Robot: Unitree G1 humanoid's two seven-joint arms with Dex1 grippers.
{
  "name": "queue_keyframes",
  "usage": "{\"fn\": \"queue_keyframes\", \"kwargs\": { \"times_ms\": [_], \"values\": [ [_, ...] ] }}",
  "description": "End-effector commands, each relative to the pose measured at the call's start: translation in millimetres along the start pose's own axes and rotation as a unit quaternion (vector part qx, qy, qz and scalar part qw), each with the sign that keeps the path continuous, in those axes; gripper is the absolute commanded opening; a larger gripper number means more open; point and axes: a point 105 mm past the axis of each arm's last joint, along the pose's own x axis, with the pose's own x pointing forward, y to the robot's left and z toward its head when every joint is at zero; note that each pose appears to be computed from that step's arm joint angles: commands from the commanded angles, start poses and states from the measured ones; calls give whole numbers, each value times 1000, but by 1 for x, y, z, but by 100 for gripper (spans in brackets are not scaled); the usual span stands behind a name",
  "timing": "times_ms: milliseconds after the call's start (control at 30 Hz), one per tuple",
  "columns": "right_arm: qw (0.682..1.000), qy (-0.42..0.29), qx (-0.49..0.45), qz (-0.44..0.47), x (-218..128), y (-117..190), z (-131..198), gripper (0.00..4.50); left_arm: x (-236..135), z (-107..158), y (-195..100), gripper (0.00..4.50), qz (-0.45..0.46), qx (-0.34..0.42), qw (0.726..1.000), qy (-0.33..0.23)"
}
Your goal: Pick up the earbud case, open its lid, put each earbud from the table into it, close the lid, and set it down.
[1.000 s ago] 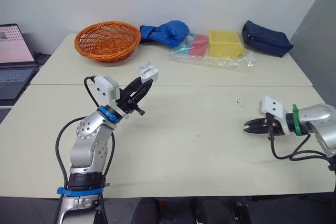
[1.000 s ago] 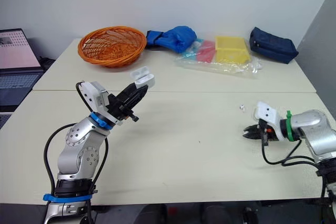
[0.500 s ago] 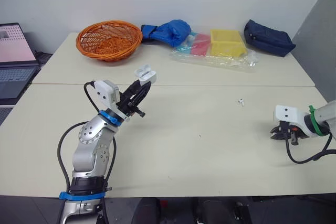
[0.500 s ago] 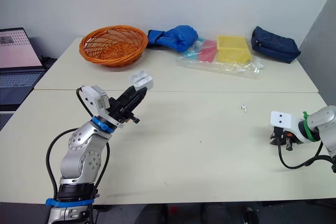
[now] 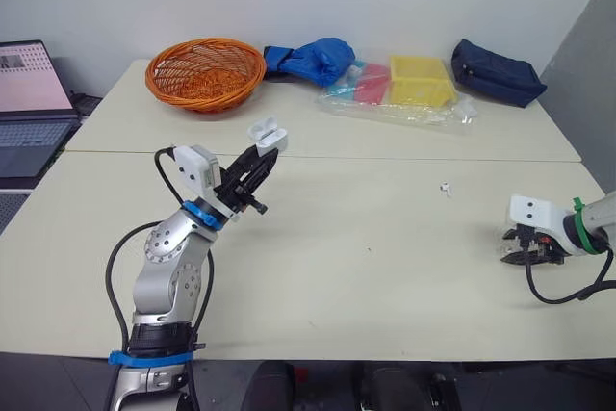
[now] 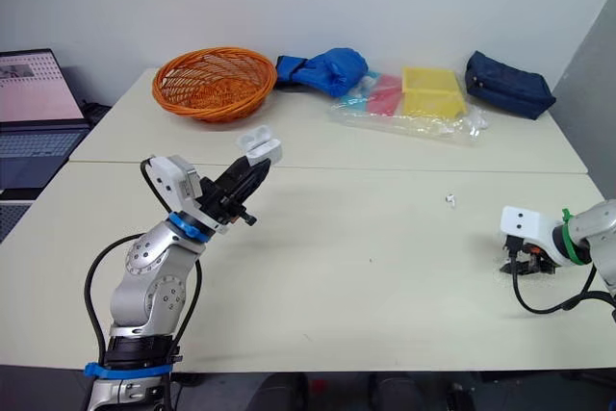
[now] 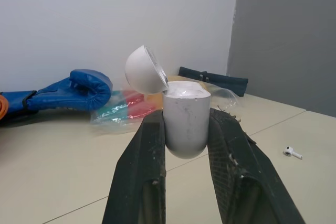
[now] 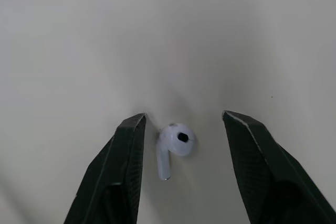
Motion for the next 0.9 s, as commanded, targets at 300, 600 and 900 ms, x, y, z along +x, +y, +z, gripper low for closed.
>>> {"fn": "queue_keyframes", "kwargs": {
  "times_ms": [300,600,900],
  "values": [
    [999,40,28,8,1,1,-17,237,5,13,-6,73,-12,9,1000,-24],
    [998,68,-1,1,0,-5,-14,237,4,12,-6,73,-7,11,1000,-26],
    [997,75,-2,10,2,-5,-16,237,2,10,-8,73,-1,10,1000,-27]
  ]
}}
